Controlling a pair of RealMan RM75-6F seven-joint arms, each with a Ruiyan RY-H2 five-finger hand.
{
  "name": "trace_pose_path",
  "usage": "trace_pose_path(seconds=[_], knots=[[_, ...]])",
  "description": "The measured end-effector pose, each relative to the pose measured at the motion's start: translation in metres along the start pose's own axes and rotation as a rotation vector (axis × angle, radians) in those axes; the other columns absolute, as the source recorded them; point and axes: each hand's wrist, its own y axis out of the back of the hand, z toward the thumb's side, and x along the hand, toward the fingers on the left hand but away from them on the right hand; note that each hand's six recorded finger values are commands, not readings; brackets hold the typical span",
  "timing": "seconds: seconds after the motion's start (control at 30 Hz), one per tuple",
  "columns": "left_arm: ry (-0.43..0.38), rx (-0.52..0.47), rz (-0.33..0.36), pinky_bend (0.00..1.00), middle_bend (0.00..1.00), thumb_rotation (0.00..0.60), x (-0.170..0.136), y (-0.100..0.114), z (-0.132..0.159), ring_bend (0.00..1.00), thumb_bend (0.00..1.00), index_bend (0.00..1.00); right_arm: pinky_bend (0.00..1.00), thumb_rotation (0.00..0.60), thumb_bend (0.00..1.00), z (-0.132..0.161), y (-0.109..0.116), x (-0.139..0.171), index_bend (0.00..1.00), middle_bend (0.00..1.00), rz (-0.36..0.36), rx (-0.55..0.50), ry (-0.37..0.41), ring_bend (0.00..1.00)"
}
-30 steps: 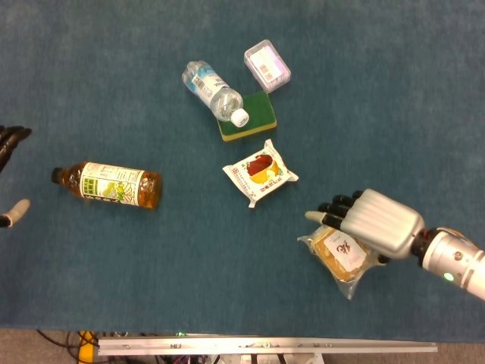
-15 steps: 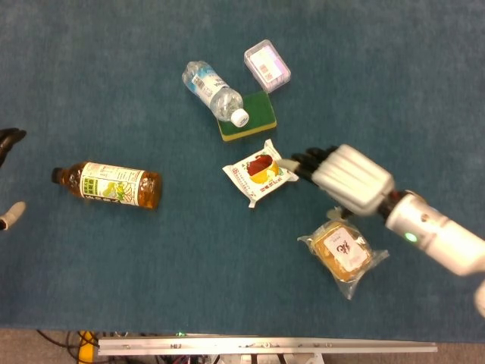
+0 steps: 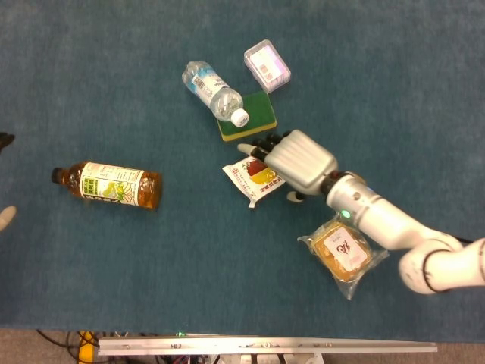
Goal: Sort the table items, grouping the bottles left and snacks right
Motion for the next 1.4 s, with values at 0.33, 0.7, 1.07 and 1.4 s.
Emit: trace_pose_path(seconds=[0.33,0.7,1.07,1.4], knots=[[0.007,-0.006,0.001,0.21,0.11,0.6,-0.002,0.0,-0.004,0.07,0.26,0.06,0.43,0.6,0.0,0.011,-0.005,-0.017,0.08,0.23,0.021,0.022,0.0,0.22],[0.007,-0.012,-0.001,0.21,0.11,0.6,-0.003,-0.002,-0.006,0.07,0.26,0.06,0.47,0.6,0.09,0.016,-0.008,-0.022,0.39,0.35,0.001,0.077,-0.024,0.38],[0.008,-0.018,0.004,0.21,0.11,0.6,-0.004,-0.002,-0.009,0.07,0.26,0.06,0.55,0.6,0.09,0.005,0.009,-0.005,0.48,0.41,-0.06,0.039,-0.034,0.44],[0.013,-0.017,0.008,0.21,0.11,0.6,-0.004,0.0,-0.009,0.07,0.26,0.06,0.55,0.6,0.09,-0.013,0.037,0.051,0.48,0.41,-0.12,-0.049,0.011,0.44]])
